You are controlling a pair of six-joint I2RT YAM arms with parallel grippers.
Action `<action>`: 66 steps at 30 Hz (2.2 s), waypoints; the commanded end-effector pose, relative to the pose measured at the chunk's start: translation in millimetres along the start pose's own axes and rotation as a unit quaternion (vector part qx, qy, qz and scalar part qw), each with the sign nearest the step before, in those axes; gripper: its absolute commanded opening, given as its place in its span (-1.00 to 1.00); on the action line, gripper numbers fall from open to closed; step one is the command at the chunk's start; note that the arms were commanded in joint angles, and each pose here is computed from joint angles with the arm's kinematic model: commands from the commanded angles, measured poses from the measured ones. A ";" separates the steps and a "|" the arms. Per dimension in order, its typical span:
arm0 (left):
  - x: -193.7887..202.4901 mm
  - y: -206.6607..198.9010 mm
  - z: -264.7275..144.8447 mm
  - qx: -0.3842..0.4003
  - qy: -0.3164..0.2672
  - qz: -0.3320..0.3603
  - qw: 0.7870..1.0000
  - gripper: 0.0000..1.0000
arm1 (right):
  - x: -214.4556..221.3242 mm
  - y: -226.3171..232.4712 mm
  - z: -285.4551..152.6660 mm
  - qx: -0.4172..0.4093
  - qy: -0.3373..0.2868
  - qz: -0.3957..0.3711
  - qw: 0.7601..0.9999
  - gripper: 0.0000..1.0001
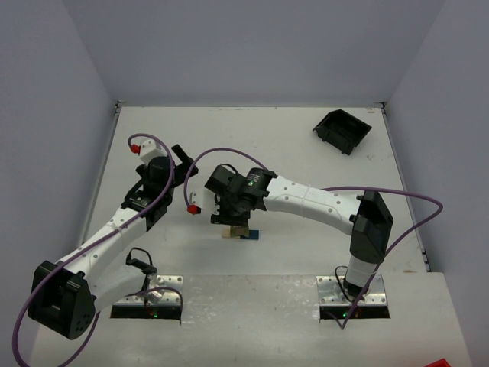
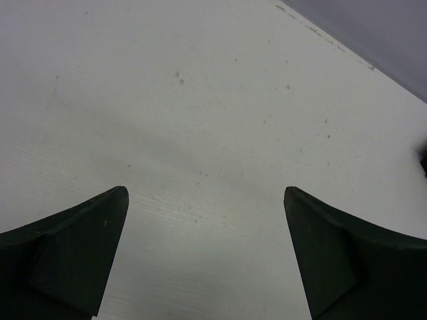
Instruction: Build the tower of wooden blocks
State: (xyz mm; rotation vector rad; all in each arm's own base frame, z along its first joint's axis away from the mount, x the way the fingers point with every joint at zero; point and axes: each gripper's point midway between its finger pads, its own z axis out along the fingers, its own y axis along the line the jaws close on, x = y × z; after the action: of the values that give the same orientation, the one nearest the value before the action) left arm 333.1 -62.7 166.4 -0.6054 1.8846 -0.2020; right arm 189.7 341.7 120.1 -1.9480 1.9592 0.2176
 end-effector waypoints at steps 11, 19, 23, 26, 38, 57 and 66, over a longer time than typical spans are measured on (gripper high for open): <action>-12.5 -7.2 1.5 0.012 -0.022 -0.015 1.000 1.00 | -9.6 -7.1 -4.3 0.014 -0.017 0.001 1.000 0.97; -11.6 -9.3 1.6 0.017 -0.018 -0.011 1.000 1.00 | -31.8 -20.9 -43.3 0.054 -0.076 -0.005 0.996 0.97; -12.8 -8.9 0.2 0.018 -0.021 -0.012 1.000 1.00 | -33.1 -30.7 -74.7 0.097 -0.113 0.005 0.989 0.97; -12.1 -7.9 1.7 0.015 -0.020 -0.011 1.000 1.00 | -18.3 -56.0 -100.6 0.134 -0.154 0.064 0.977 0.97; -19.5 0.7 3.3 -0.015 -0.037 -0.016 0.999 1.00 | 184.8 -135.8 -113.7 0.255 -0.173 0.499 0.810 0.97; -15.6 18.6 1.2 -0.052 -0.044 -0.029 0.997 1.00 | 334.2 -54.9 -67.2 0.394 -0.198 0.728 0.524 0.97; -15.0 15.6 -0.7 -0.044 -0.038 -0.027 0.998 1.00 | 346.6 -53.6 -103.9 0.473 -0.286 0.715 0.428 0.97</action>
State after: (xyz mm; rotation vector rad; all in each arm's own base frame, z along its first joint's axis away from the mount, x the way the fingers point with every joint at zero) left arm 328.4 -43.8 155.8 -0.6987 1.8674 -0.1017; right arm 231.9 -2.7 81.7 0.6006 1.9960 0.1083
